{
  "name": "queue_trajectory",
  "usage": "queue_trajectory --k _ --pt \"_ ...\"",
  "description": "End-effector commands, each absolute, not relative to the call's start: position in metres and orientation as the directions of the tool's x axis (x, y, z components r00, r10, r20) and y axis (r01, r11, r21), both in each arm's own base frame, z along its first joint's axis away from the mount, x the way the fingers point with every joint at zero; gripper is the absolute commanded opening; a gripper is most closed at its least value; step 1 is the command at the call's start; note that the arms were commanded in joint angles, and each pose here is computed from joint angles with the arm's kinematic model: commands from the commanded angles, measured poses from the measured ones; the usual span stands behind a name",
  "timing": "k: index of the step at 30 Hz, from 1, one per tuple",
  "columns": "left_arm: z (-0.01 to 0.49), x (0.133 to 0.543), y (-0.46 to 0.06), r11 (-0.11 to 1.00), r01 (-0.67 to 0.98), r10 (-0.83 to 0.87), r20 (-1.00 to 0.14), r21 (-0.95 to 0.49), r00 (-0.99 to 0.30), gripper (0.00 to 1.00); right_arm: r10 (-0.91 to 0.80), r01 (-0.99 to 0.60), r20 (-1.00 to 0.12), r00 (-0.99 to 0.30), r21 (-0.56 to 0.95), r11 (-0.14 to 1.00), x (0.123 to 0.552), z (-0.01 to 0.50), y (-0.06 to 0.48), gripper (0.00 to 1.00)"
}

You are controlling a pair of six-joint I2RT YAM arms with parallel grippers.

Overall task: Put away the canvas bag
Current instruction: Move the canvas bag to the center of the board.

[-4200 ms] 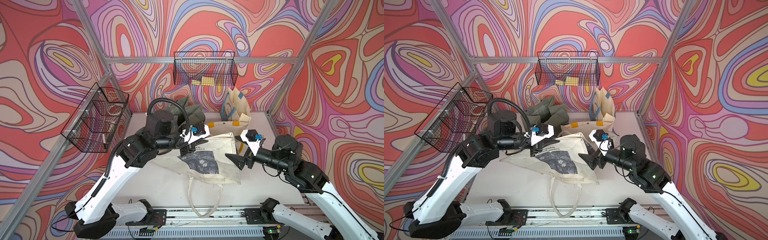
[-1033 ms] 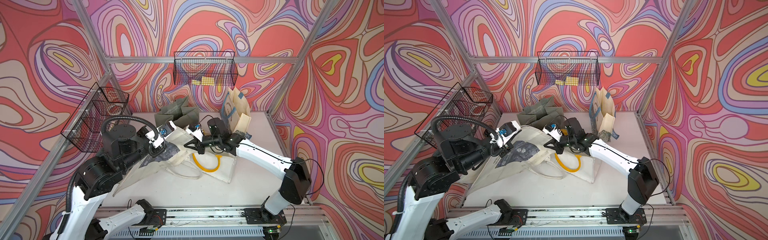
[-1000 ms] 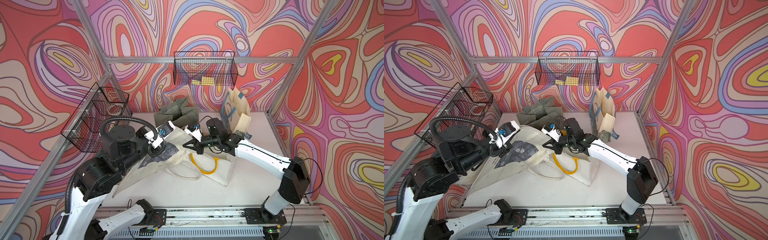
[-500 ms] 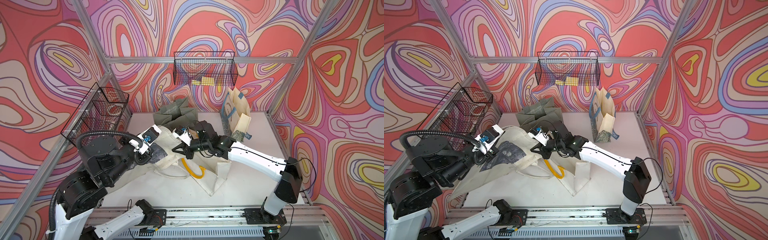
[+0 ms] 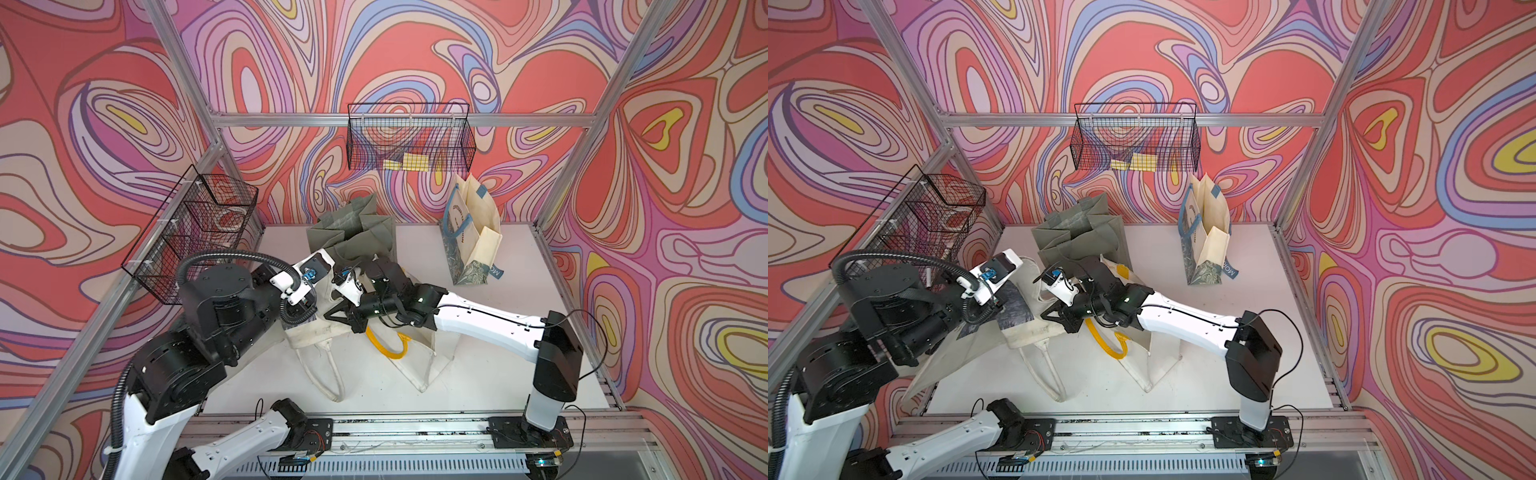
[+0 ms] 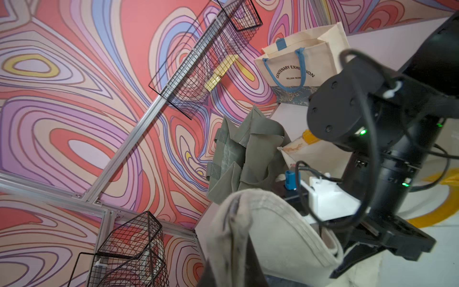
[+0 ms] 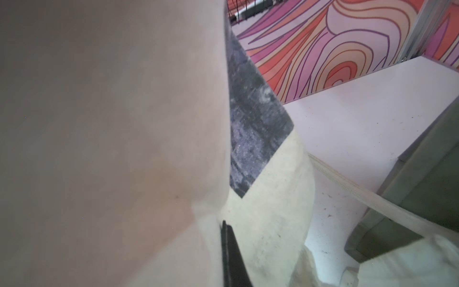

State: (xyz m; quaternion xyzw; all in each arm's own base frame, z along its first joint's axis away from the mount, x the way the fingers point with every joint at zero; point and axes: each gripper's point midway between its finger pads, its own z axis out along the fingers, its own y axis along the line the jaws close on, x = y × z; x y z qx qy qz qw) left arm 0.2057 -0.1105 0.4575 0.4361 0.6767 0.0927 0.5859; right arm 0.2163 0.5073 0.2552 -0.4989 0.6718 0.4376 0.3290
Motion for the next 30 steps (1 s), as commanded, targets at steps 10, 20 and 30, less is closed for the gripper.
queue_trajectory --k 10,20,30 --pt "0.464 0.223 -0.139 0.607 0.473 0.646 -0.743 0.638 0.173 0.00 -0.684 -0.956 -0.685 -0.250 0.061 0.287 0.238 0.138 0.465 0.00" --pt "0.444 0.260 -0.173 0.585 0.555 0.609 -0.772 0.592 0.181 0.00 -0.561 -0.860 -0.774 -0.293 -0.043 0.509 0.329 0.144 0.412 0.00" --pt "0.443 0.293 -0.203 0.573 0.652 0.507 -0.840 0.497 0.194 0.00 -0.529 -0.734 -0.807 -0.263 -0.189 0.653 0.399 0.153 0.364 0.00"
